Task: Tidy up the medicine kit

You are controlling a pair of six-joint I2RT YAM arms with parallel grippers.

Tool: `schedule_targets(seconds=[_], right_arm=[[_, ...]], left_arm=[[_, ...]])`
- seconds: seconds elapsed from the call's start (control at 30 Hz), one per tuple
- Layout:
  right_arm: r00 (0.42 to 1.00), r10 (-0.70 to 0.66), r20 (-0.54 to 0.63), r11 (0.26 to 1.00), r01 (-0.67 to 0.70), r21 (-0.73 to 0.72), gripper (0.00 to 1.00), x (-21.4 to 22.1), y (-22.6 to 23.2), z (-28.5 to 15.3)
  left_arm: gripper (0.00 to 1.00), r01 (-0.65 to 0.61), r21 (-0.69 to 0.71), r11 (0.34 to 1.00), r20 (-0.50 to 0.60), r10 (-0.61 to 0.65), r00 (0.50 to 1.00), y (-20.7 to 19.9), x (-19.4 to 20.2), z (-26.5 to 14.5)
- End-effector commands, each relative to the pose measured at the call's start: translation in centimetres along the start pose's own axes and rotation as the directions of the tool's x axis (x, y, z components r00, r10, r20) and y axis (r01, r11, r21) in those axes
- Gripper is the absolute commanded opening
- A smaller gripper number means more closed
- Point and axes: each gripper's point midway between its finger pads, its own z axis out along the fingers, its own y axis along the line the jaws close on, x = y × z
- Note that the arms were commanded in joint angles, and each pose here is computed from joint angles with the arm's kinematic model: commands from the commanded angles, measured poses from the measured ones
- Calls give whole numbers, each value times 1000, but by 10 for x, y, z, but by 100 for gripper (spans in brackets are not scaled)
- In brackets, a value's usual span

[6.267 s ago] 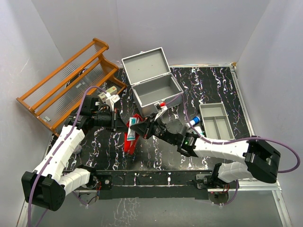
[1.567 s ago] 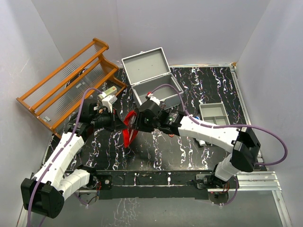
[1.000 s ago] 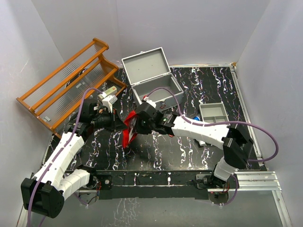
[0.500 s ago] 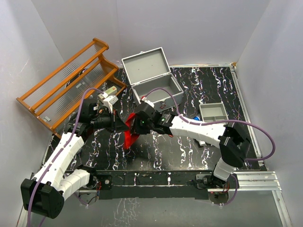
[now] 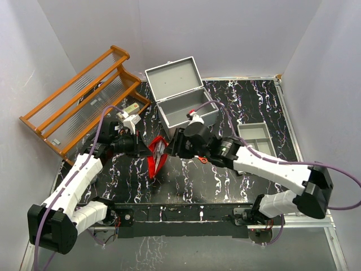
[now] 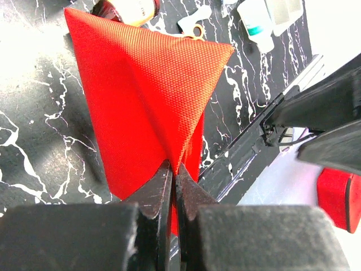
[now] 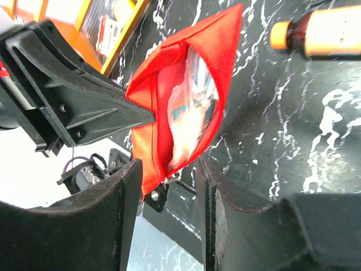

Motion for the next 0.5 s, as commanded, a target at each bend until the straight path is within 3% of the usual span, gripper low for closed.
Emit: schedule_targets(seconds=[0.0, 0.17, 0.47], right_arm=[[991, -11, 137, 999, 6, 40, 42, -30, -23, -16], [979, -23, 201, 973, -24, 230, 46, -47, -90, -27], [983, -13, 184, 873, -78, 481, 56, -49, -196, -30]], left_arm=[[0, 65, 3, 998, 4, -65, 998, -7, -9, 0], [0, 201, 7, 980, -28, -201, 979, -7, -1, 6], [0, 342, 159, 926, -24, -343, 939, -25, -1, 15]])
